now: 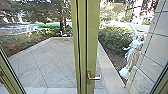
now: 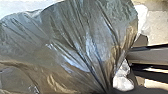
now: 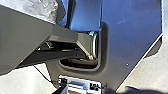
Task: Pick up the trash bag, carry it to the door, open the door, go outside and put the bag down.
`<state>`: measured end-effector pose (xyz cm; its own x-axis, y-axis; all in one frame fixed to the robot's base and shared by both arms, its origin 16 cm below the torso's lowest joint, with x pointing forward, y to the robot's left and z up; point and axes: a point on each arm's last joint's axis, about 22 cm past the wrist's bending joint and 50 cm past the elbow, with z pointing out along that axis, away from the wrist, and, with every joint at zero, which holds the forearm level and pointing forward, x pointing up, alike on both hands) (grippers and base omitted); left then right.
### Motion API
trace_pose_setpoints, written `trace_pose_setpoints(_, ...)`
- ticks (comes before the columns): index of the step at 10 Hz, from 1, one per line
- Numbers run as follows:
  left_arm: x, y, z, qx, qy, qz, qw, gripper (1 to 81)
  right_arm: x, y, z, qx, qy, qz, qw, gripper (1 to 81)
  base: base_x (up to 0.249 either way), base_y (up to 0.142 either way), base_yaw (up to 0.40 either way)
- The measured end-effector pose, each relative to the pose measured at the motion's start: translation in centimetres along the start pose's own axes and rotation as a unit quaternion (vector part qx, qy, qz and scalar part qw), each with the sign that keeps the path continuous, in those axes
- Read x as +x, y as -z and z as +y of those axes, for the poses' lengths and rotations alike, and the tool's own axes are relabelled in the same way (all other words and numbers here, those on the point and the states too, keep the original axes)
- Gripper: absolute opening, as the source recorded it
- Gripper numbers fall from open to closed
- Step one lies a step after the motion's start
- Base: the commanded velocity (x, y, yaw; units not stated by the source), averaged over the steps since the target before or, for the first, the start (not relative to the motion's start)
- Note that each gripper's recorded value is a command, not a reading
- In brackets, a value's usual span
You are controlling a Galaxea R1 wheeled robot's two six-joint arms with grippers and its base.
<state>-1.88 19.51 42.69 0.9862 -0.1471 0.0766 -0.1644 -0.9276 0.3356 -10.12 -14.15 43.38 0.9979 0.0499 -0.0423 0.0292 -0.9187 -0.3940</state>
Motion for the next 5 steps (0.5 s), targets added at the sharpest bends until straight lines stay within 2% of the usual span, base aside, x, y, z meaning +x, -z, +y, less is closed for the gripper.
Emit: trace_pose_setpoints(5,-0.04,0.0,-0.01,0.0,0.0,0.0,1.0,1.0,0.18,-0.01,0.06,-0.001,0.001,0.001,1.0,81.1,0.0,0.0,0.191)
